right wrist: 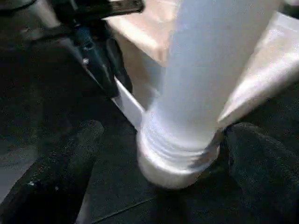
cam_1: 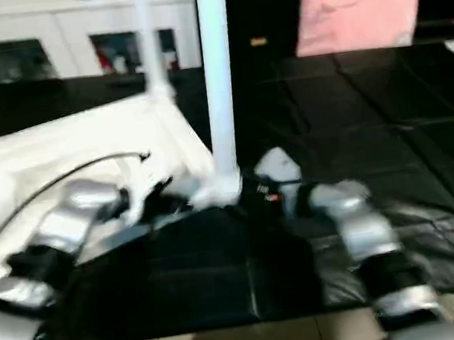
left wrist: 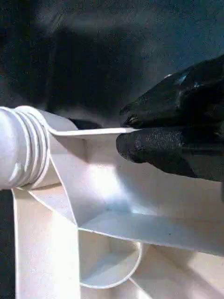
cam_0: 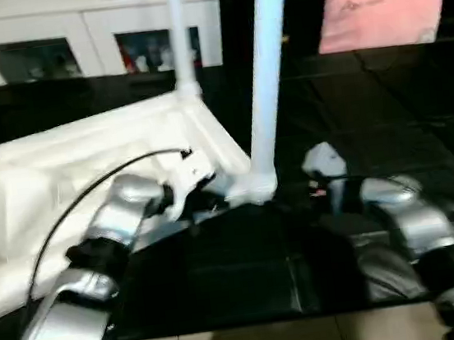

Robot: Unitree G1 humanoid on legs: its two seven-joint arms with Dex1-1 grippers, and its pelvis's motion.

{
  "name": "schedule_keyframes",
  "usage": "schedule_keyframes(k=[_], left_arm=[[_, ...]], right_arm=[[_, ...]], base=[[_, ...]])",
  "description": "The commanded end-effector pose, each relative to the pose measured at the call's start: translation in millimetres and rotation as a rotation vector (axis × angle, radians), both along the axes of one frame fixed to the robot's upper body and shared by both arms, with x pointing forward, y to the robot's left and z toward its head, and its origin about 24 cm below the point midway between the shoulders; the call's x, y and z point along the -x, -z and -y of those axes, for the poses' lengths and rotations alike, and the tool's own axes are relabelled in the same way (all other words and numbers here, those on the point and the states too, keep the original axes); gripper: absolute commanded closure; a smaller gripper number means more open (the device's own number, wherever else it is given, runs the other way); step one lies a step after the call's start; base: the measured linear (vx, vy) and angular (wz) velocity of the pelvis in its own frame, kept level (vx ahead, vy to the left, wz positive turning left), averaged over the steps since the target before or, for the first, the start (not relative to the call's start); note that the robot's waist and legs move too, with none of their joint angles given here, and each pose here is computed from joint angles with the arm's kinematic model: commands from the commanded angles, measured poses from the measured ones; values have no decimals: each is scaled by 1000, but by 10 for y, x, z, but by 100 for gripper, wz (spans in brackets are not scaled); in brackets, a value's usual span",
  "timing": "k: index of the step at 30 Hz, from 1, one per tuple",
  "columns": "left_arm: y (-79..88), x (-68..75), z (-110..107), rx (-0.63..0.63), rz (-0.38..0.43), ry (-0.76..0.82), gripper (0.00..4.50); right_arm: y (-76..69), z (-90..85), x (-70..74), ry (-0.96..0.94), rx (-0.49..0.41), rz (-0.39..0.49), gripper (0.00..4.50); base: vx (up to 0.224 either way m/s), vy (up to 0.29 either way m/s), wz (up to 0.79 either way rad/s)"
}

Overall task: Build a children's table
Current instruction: Rotate leg to tighten

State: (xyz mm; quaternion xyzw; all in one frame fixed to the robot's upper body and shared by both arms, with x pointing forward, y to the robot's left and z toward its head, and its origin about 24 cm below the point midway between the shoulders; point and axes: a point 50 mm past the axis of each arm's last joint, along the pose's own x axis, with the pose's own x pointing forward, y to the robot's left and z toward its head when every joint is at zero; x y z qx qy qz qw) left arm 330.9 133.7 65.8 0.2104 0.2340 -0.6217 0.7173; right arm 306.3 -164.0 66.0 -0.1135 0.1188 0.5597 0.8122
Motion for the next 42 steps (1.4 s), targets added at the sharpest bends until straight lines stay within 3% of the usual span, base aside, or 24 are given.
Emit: schedule_keyframes(k=[1, 5, 9, 15, 16, 20, 26, 30, 33, 34, 36, 42], left_arm=[[-55, 78, 126, -8, 0, 162, 450], [-29, 179, 78, -52, -22, 280, 450], [-15, 219, 75, -66, -24, 324, 450], [-12, 264, 101, -71, -26, 374, 450], [-13, 272, 109, -70, -27, 381, 450], [-15, 291, 127, -70, -25, 402, 450], [-16, 299, 126, -75, -24, 413, 450], [-15, 299, 122, -77, -25, 412, 450], [-6, 285, 123, -70, -32, 380, 450], [16, 230, 152, -32, -37, 278, 450], [26, 200, 171, -12, -30, 226, 450], [72, 71, 258, 41, -20, 14, 450]], right_arm=[[-20, -14, 31, -82, 23, -14, 3], [-6, -19, 57, -171, 93, -14, 3], [15, -65, 81, -226, 87, -34, 3], [51, -129, 91, -265, 76, -61, 40], [55, -134, 98, -275, 75, -67, 70], [63, -149, 109, -294, 69, -74, 89], [85, -162, 138, -313, 59, -84, 154], [87, -164, 144, -316, 56, -86, 173], [97, -167, 156, -308, 36, -95, 178], [140, -206, 177, -256, -31, -114, 178], [173, -229, 184, -220, -57, -133, 178], [359, -356, 113, 2, -26, -143, 180]], base=[[0, 0, 0], [0, 0, 0], [0, 0, 0], [0, 0, 0], [0, 0, 0], [0, 0, 0], [0, 0, 0], [0, 0, 0], [0, 0, 0], [0, 0, 0], [0, 0, 0], [-10, 0, -1]])
